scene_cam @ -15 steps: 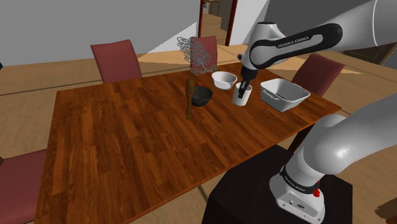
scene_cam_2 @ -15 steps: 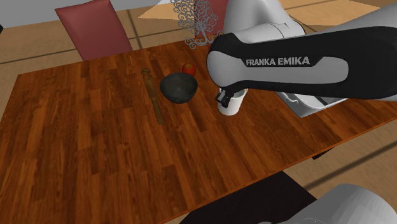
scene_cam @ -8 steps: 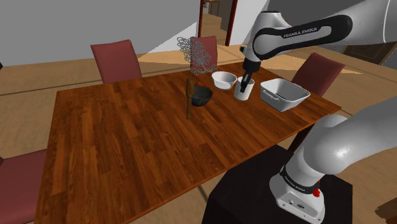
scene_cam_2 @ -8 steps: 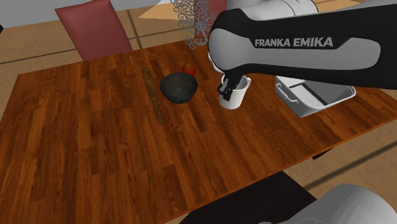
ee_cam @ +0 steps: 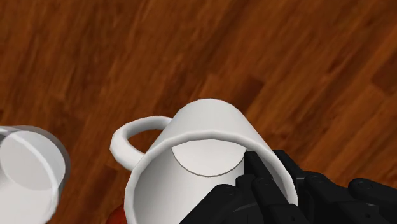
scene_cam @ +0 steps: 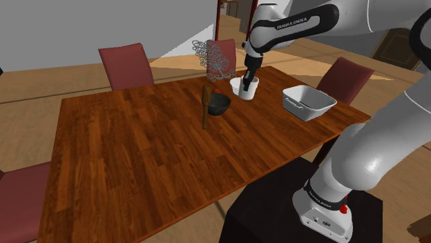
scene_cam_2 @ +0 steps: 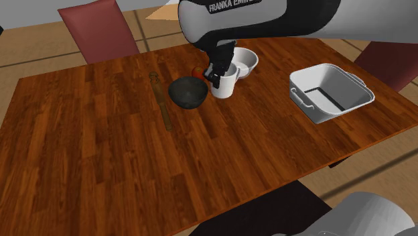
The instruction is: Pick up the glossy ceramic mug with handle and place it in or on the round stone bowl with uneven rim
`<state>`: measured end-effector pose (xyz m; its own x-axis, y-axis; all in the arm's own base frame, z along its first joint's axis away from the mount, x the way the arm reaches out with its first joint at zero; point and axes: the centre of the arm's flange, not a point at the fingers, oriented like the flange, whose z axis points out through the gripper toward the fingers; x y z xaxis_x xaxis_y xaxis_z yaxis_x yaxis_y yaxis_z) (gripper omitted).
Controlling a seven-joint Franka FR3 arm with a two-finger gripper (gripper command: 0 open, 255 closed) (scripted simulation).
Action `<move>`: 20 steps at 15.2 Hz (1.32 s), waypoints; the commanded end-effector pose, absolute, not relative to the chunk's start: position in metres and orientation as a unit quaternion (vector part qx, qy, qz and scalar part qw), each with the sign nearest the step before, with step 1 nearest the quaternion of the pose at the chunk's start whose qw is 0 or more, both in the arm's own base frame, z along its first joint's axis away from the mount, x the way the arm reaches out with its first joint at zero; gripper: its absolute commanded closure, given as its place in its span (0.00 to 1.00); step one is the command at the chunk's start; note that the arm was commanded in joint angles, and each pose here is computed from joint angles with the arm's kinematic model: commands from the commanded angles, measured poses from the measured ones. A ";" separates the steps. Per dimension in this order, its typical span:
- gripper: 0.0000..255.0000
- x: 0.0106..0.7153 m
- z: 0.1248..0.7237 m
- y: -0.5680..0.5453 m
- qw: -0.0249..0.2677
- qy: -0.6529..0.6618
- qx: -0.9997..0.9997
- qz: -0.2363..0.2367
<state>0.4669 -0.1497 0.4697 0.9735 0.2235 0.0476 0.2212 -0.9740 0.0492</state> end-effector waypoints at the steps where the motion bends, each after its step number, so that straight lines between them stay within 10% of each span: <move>1: 1.00 0.490 0.471 -0.145 0.022 0.112 0.993 0.026; 20: 1.00 0.631 0.443 -0.131 0.022 0.112 0.993 0.026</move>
<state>0.6299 -0.1314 0.4478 0.9736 0.2235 0.0465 0.2212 -0.9740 0.0485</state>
